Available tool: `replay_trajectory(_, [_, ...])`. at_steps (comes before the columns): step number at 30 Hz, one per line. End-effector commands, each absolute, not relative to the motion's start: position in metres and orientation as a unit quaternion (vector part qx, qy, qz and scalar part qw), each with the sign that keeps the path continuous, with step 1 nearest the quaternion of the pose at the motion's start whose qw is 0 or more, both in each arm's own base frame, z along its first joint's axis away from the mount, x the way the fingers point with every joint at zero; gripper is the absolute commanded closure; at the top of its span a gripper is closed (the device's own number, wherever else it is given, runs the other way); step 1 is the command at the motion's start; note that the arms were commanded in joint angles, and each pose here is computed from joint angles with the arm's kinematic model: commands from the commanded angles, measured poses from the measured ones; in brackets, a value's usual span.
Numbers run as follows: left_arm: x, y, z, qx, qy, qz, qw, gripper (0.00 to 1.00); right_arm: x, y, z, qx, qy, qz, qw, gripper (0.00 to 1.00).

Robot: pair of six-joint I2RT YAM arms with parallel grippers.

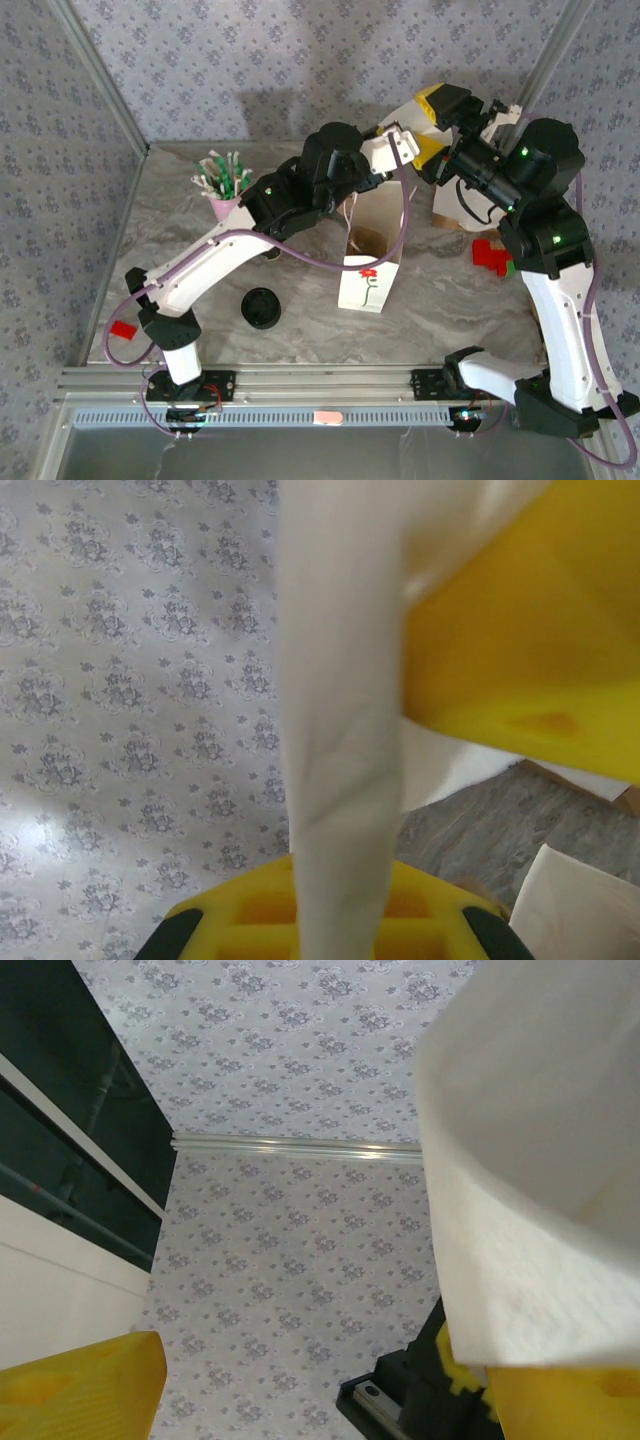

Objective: Pack the takeout coffee

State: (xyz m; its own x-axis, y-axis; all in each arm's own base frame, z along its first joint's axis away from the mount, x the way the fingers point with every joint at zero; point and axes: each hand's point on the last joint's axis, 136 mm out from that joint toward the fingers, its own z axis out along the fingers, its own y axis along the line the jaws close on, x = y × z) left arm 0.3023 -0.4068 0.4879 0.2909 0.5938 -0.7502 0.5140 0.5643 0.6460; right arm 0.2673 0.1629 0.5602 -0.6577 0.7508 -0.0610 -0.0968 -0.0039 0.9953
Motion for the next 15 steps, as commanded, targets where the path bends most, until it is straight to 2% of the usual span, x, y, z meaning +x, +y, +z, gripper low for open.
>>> replay_trajectory(1, [0.294, -0.386, 0.540, 0.425, 0.559, 0.036, 0.711, 1.00, 0.262, 0.161, 0.566, 0.273, 0.616, 0.671, 0.310, 0.16])
replay_trajectory(10, [0.290, -0.386, 0.544, 0.432, 0.546, 0.037, 0.717, 1.00, 0.273, 0.157, 0.523, 0.320, 0.635, 0.642, 0.288, 0.21])
replay_trajectory(15, [0.288, -0.390, 0.539, 0.444, 0.541, 0.044, 0.713, 1.00, 0.284, 0.154, 0.521, 0.330, 0.629, 0.643, 0.287, 0.32])
